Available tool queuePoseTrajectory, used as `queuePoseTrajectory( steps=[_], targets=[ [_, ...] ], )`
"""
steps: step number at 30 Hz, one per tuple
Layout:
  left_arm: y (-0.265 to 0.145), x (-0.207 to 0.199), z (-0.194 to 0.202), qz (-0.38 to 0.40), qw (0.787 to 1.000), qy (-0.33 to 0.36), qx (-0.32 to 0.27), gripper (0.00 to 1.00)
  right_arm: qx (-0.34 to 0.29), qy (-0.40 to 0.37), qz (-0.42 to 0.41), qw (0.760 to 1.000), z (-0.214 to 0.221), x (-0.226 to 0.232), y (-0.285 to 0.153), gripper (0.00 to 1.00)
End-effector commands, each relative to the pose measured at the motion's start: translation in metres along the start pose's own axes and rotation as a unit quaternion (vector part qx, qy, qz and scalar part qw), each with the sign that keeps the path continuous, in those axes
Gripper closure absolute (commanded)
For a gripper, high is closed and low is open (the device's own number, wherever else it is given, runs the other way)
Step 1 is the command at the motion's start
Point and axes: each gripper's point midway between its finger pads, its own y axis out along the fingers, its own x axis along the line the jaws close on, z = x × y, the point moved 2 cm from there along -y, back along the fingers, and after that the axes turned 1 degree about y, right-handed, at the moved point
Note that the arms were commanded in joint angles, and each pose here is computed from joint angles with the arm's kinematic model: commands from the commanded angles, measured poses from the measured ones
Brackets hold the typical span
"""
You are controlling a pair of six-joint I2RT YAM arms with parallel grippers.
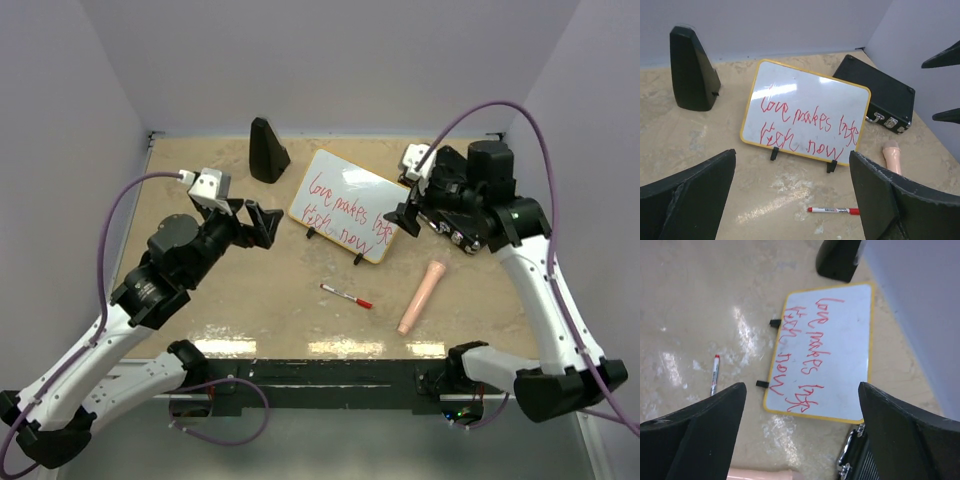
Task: Write a sentence on the whiteboard
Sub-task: Reset both arms
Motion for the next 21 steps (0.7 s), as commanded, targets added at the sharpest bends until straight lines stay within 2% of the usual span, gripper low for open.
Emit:
queuePoseTrajectory(
  steps=[1, 2, 6, 9, 15, 21],
  targets=[
    [-0.014, 0.001, -0.055, -0.015, 0.998, 0.023, -0.052, 0.00, -0.088, 0.068, 0.092, 0.989, -0.056, -0.018, -0.032, 0.01],
    [-0.014, 0.003, -0.057, -0.022, 0.998, 0.032, -0.051, 0.00, -0.103, 0.074, 0.142, 0.982, -0.064, -0.033, -0.040, 0.01],
    [-0.017, 0.011, -0.063, -0.047, 0.996, 0.043, -0.057, 0.00, -0.180, 0.181, 0.266, 0.930, -0.091, -0.055, -0.078, 0.01],
    [-0.015, 0.009, -0.062, -0.042, 0.997, 0.043, -0.052, 0.00, -0.197, 0.225, 0.304, 0.904, -0.091, -0.064, -0.087, 0.01],
    [-0.023, 0.007, -0.069, -0.035, 0.997, 0.036, -0.061, 0.00, -0.206, 0.233, 0.342, 0.887, -0.089, -0.066, -0.102, 0.01],
    [-0.021, 0.009, -0.060, -0.041, 0.997, 0.037, -0.044, 0.00, -0.213, 0.227, 0.338, 0.888, -0.092, -0.067, -0.101, 0.01]
  ],
)
